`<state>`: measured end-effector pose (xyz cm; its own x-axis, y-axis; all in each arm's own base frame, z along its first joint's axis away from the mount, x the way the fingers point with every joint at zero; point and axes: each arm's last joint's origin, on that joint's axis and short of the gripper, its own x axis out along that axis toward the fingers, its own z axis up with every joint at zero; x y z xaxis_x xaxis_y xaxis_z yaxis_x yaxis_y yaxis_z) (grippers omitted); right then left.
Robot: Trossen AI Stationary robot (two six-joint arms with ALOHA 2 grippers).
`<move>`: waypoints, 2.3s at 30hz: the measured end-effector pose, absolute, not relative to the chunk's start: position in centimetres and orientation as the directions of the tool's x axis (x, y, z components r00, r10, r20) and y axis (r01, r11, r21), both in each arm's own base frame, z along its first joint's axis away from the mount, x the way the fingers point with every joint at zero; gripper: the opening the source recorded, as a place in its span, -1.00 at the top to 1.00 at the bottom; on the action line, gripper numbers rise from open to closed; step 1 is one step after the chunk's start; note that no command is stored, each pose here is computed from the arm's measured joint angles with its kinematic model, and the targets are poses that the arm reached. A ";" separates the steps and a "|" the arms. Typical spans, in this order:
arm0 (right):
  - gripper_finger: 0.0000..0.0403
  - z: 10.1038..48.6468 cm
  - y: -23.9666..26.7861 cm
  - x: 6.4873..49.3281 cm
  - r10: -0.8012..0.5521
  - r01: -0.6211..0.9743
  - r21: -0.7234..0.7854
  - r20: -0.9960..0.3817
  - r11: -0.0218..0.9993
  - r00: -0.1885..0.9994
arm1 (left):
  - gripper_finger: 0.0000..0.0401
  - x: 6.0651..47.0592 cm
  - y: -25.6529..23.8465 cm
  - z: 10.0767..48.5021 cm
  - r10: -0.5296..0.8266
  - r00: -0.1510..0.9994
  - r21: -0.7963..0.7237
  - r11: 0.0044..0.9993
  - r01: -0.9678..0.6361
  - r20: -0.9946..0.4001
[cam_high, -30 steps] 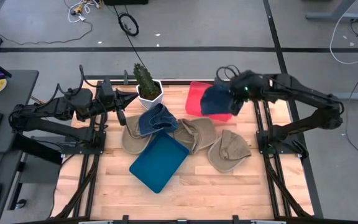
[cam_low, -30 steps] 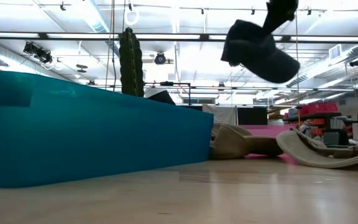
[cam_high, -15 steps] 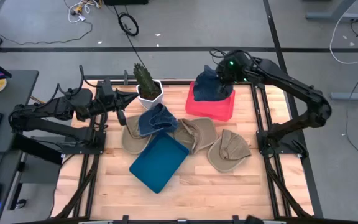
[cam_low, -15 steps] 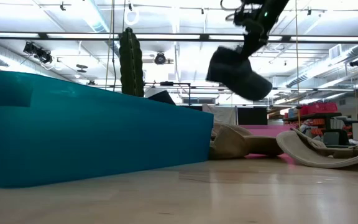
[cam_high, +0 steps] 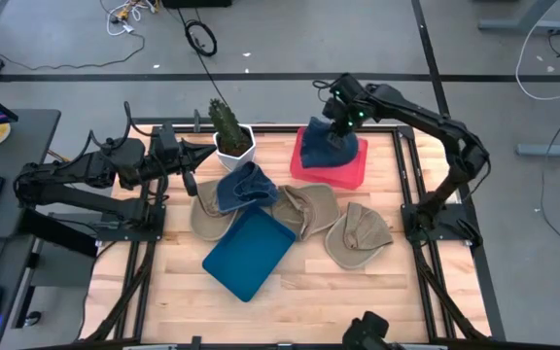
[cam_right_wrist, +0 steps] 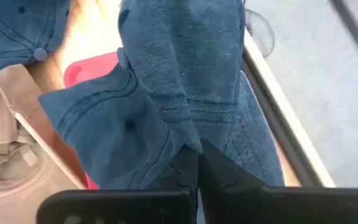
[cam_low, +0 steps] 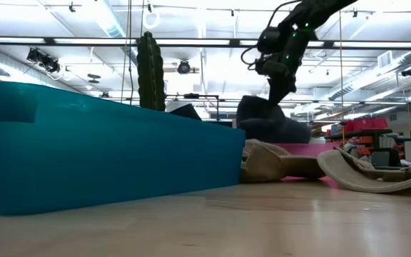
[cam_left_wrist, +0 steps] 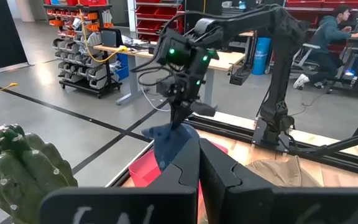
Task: Pick & Place hat
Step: Put the right blue cap into the pink bin, then put the blue cap into the pink bin
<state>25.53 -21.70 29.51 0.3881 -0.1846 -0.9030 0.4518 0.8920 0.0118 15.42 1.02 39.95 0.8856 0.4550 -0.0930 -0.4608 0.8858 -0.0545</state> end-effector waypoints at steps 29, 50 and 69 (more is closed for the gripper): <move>1.00 22.7 -22.8 24.1 -0.050 0.547 0.136 -0.949 0.826 0.312 | 0.97 15.4 1.0 40.0 0.455 0.886 -0.068 0.884 -0.462 -0.093; 0.04 23.6 -22.3 23.7 -0.086 0.514 0.110 -0.936 0.851 0.342 | 0.97 15.4 1.0 40.0 0.456 0.885 -0.065 0.884 -0.462 -0.093; -0.27 33.4 -9.6 26.7 0.068 0.085 0.198 -0.656 0.977 0.752 | 0.97 15.4 1.0 39.6 0.454 0.882 -0.013 0.889 -0.459 -0.126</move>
